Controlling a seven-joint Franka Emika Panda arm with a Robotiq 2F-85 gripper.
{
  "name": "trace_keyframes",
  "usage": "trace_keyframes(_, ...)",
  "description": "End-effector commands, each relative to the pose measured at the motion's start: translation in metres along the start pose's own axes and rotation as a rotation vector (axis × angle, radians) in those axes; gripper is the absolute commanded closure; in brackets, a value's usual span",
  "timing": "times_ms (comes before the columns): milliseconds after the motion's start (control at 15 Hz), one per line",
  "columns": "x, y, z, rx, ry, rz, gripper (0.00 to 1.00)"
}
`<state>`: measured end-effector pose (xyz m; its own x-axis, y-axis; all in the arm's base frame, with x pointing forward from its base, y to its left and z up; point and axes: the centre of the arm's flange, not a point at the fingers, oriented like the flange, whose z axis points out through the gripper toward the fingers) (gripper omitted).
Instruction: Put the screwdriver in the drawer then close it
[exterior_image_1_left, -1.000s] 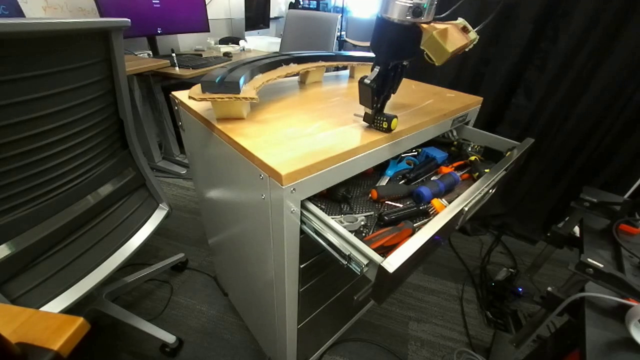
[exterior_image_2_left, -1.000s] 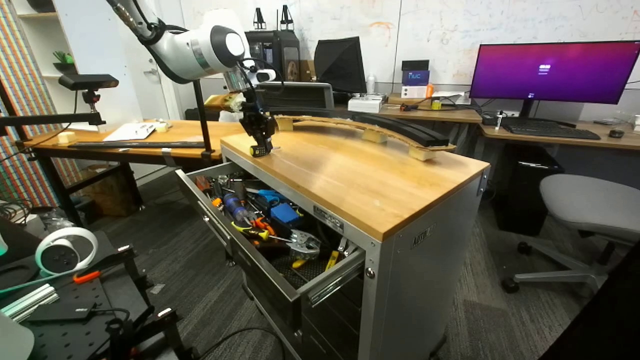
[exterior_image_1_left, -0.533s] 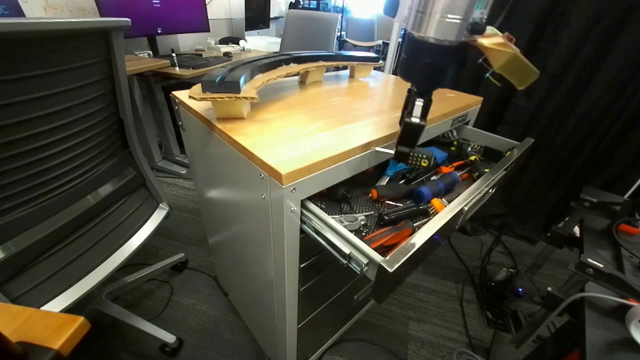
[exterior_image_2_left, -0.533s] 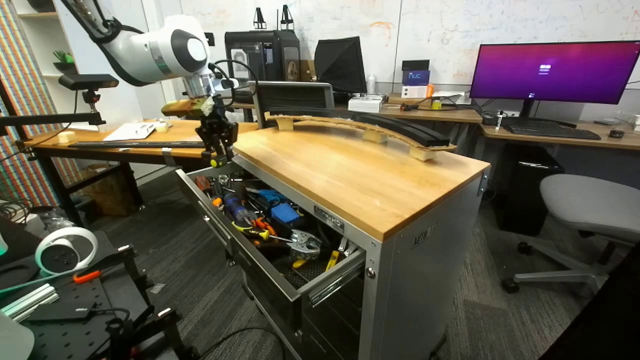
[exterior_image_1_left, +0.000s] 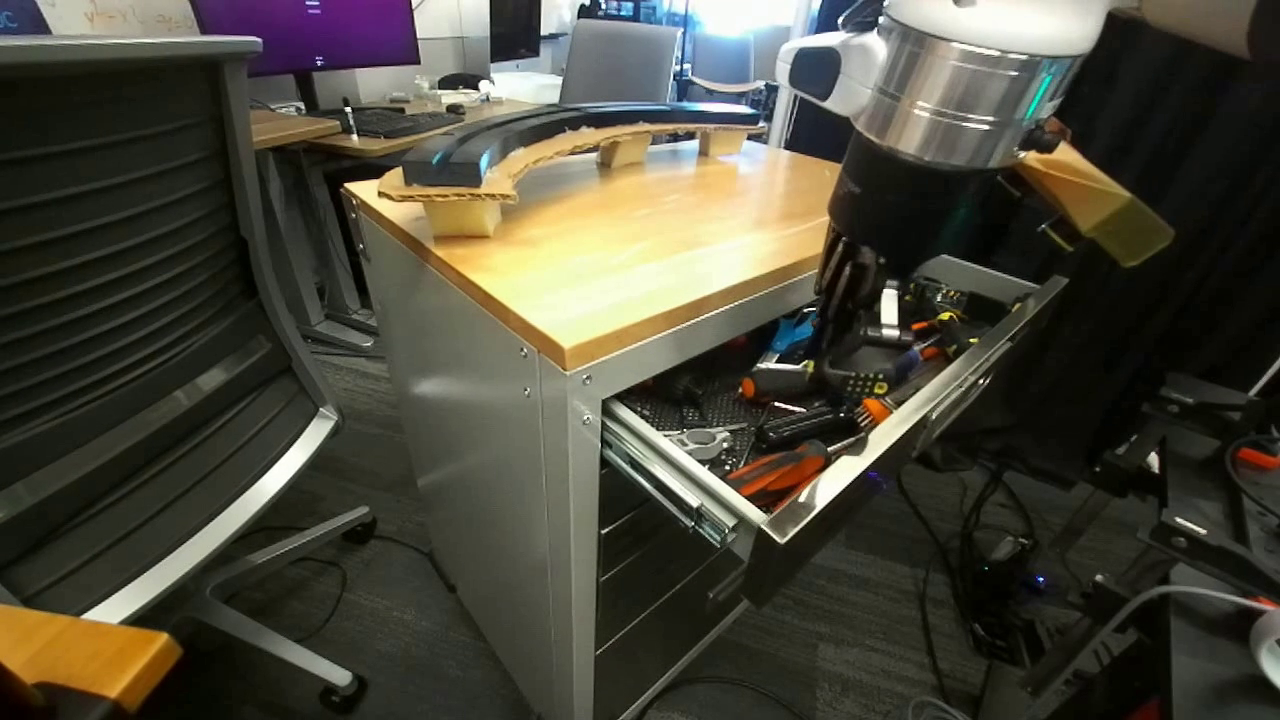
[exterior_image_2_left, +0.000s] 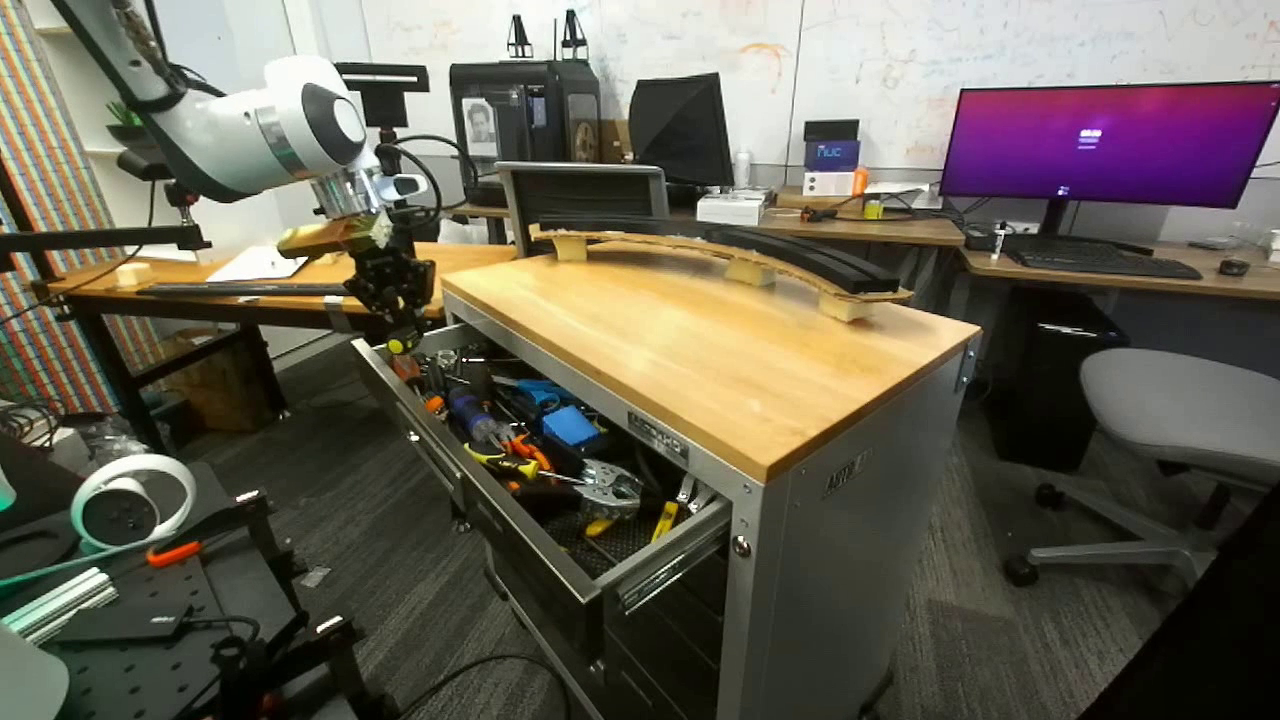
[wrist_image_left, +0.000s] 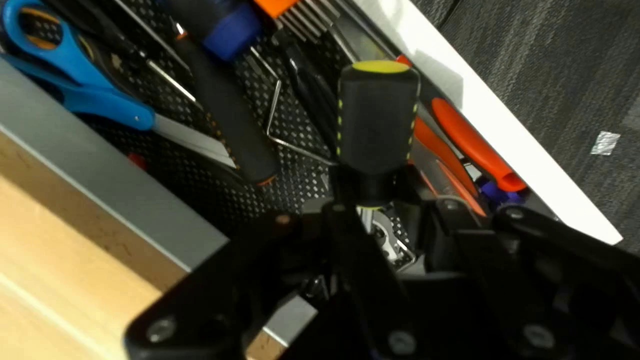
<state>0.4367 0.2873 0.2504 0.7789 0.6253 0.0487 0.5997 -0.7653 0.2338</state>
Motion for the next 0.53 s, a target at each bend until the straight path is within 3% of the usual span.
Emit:
trace_keyframes(0,0.009,-0.009,-0.001,-0.096,0.138,-0.001,0.84)
trace_keyframes(67,0.012,-0.009,-0.001,-0.118,0.162,0.002,0.84)
trace_keyframes(133,0.015,-0.008,0.0,-0.134,0.193,0.021,0.48)
trace_keyframes(267,0.015,-0.003,0.001,-0.16,0.194,0.03,0.42)
trace_keyframes(467,0.008,0.008,0.003,-0.202,0.166,0.046,0.17)
